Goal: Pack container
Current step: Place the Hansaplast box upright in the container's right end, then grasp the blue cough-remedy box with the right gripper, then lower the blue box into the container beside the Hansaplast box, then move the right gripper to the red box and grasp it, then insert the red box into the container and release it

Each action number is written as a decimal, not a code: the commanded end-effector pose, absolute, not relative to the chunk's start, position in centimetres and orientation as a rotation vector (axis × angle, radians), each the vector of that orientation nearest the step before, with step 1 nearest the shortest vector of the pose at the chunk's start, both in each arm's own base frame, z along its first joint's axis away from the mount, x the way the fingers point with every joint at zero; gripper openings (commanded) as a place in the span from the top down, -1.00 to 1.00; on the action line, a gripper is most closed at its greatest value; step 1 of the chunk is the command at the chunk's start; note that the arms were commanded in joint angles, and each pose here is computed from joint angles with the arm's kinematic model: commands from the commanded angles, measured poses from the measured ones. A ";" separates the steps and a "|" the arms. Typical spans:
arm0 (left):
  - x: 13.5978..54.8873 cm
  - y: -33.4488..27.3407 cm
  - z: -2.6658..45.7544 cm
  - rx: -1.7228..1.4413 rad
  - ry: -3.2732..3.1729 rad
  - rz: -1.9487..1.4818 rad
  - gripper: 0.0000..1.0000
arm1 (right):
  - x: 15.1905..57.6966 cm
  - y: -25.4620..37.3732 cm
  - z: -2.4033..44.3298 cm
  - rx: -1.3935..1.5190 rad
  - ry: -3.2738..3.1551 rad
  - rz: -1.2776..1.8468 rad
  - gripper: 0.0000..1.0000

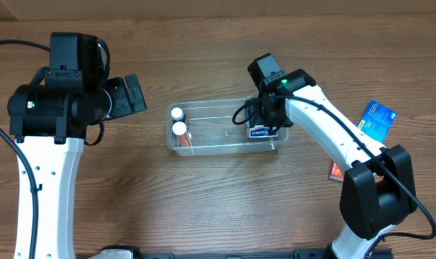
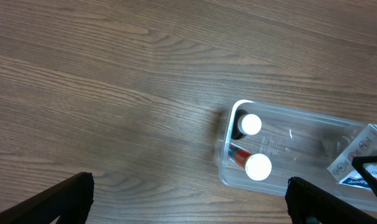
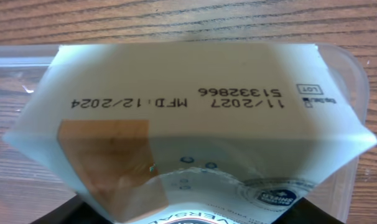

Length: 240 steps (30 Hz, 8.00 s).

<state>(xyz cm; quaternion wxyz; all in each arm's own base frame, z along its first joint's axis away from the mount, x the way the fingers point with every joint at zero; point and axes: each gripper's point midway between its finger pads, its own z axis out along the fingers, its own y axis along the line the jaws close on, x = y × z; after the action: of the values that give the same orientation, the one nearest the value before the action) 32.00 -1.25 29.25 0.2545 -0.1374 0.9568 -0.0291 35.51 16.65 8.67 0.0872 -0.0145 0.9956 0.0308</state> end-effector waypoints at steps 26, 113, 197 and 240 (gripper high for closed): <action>31.7 -0.9 29.0 -0.359 2.621 -0.051 -1.00 | 39.9 6.7 29.4 0.367 2.458 -0.037 -1.00; 31.7 -0.9 28.9 -0.356 2.624 -0.051 -1.00 | 32.5 16.7 8.7 -0.086 3.034 0.208 -0.57; 31.6 -0.8 28.7 -0.333 2.632 -0.034 -1.00 | 24.8 -4.7 19.9 0.837 2.735 -0.003 -1.00; 31.7 -0.8 28.7 -0.329 2.630 -0.033 -1.00 | 27.7 -5.2 4.7 0.740 3.163 0.125 -0.43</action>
<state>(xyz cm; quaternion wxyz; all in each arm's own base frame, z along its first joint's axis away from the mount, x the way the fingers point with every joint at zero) 31.59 -1.15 28.90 0.2444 -0.1256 0.9613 -0.0215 24.66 -5.21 1.86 -0.1054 0.2351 0.9658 0.0301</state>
